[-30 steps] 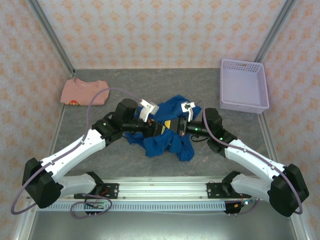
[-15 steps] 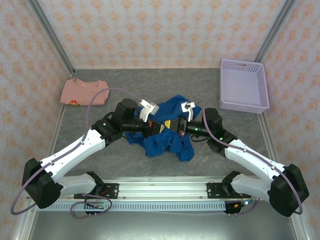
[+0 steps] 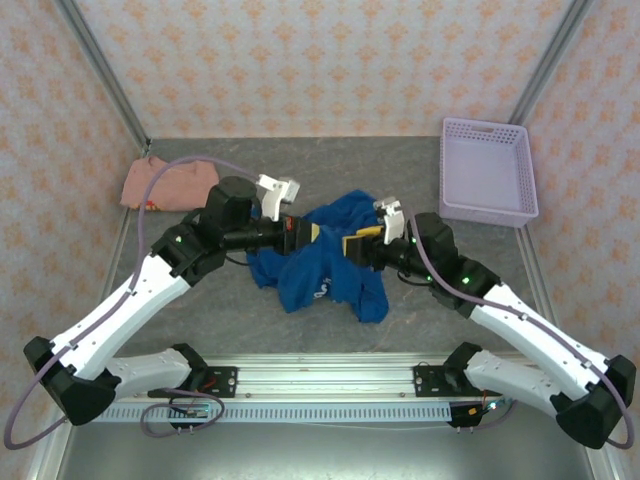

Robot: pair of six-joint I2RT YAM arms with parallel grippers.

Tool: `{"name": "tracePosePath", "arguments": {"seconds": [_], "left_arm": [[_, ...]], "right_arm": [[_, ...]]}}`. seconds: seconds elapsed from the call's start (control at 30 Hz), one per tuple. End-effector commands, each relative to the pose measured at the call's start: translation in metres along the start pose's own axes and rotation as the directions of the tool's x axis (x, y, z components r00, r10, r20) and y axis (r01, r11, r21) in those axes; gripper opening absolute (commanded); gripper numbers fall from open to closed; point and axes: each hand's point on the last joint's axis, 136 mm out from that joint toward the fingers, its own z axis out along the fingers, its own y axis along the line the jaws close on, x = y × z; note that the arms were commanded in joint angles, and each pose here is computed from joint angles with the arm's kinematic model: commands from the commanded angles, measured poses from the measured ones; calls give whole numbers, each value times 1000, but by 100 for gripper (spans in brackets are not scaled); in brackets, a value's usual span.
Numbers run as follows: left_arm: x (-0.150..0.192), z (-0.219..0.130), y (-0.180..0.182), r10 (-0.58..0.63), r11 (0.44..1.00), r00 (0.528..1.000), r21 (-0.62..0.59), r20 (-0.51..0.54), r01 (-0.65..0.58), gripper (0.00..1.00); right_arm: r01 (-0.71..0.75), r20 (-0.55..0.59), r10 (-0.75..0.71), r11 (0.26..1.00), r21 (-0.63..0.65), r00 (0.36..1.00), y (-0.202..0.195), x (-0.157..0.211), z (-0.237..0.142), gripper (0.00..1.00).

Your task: Fold the inside-out t-shirt

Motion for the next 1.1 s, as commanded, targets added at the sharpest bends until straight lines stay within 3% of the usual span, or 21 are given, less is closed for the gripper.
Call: {"name": "tracePosePath", "arguments": {"seconds": [0.0,0.13,0.27,0.3,0.4,0.5,0.63,0.7,0.83,0.93,1.07], "left_arm": [[3,-5,1,-75,995,996,-63,-47,72,0],[3,-4,-19,-32,998,997,-52,-69,29,0],[0,0,-31,-28,1000,998,-3,-47,28,0],[-2,0,-34,-44,999,998,11,-35,44,0],[-10,-8,-38,-24,999,999,30,23,24,0],[-12,-16,-31,36,999,996,-3,76,-36,1],[5,-15,8,96,987,991,-135,96,-82,48],[22,-4,33,96,977,993,-196,72,-80,60],[56,34,66,48,971,998,-233,-46,-57,62],[75,70,71,1,981,992,-190,-126,-25,62],[92,105,90,-32,973,977,-231,-209,-17,63]], "right_arm": [[153,-16,-154,987,-48,988,22,3,-5,52],[147,-12,-151,977,-155,988,48,7,14,59],[92,39,-85,968,-234,996,62,1,35,59],[78,45,-70,975,-209,997,57,1,38,52],[71,38,-68,992,-103,997,34,12,37,16],[54,-19,-55,998,-19,998,11,39,26,0],[-24,-51,26,999,35,998,-11,74,12,0],[-69,-39,71,997,46,997,-19,87,7,0],[-139,-10,141,987,79,990,-36,106,-2,0],[-155,-30,159,982,108,987,-45,120,-5,0],[-162,-32,167,979,125,985,-50,126,-5,1]]}}
